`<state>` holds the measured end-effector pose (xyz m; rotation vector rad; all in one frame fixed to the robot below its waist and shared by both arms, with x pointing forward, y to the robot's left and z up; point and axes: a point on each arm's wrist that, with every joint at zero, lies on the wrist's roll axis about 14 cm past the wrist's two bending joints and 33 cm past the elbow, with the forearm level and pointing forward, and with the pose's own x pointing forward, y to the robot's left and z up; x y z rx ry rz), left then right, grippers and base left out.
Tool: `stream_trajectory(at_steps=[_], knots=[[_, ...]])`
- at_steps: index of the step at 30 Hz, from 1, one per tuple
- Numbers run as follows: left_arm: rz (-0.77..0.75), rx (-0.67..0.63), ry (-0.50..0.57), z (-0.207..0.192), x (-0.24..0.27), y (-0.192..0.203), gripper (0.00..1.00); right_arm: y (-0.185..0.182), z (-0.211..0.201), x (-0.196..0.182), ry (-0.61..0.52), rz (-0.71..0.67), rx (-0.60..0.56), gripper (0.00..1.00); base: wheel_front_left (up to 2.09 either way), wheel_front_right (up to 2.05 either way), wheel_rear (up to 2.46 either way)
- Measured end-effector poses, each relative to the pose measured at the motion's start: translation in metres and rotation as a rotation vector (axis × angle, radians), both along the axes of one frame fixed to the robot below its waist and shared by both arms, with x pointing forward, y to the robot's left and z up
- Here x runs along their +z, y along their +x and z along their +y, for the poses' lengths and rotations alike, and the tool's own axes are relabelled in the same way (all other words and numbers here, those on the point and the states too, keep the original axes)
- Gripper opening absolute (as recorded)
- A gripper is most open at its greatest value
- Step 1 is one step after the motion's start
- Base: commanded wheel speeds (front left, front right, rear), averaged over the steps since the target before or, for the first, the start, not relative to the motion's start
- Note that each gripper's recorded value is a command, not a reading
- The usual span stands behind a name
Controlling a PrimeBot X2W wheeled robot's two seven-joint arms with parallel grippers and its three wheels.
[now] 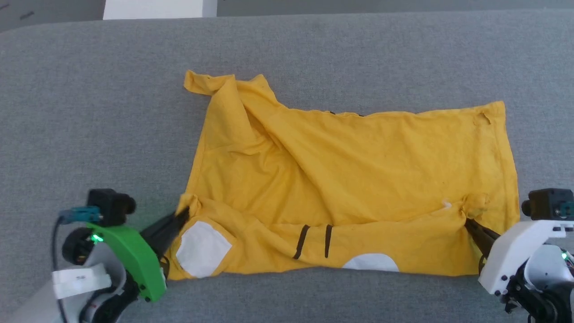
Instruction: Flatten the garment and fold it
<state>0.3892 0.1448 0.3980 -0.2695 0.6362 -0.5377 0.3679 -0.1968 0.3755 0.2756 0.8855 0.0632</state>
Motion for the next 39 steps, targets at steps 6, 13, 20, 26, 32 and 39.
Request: stream_trajectory(at_steps=[6, 13, 20, 26, 32, 39], knots=[[0.080, -0.041, 0.026, -0.007, -0.016, -0.001, 0.00, 0.001, 0.000, -0.008, -0.019, 0.049, 0.017, 0.00, 0.00, 0.00, 0.00], [0.082, -0.019, 0.006, -0.008, -0.017, 0.000, 0.00, 0.004, 0.003, -0.012, -0.010, 0.065, 0.019, 0.00, 0.00, 0.00, 0.00], [0.013, 0.060, -0.077, -0.007, 0.001, 0.007, 1.00, 0.014, 0.009, 0.003, 0.026, -0.011, -0.007, 1.00, 0.00, 0.00, 0.00], [-0.153, 0.172, -0.163, 0.012, 0.041, 0.014, 1.00, 0.013, -0.002, 0.041, 0.008, -0.146, -0.039, 1.00, 0.00, 0.00, 0.00], [-0.328, 0.396, -0.124, 0.059, 0.080, 0.021, 1.00, 0.015, -0.024, 0.096, -0.102, -0.414, -0.098, 1.00, 0.00, 0.00, 0.00], [-0.694, 0.659, -0.052, 0.097, 0.152, 0.017, 1.00, 0.021, -0.036, 0.140, -0.275, -0.761, -0.124, 1.00, 0.00, 0.00, 0.00]])
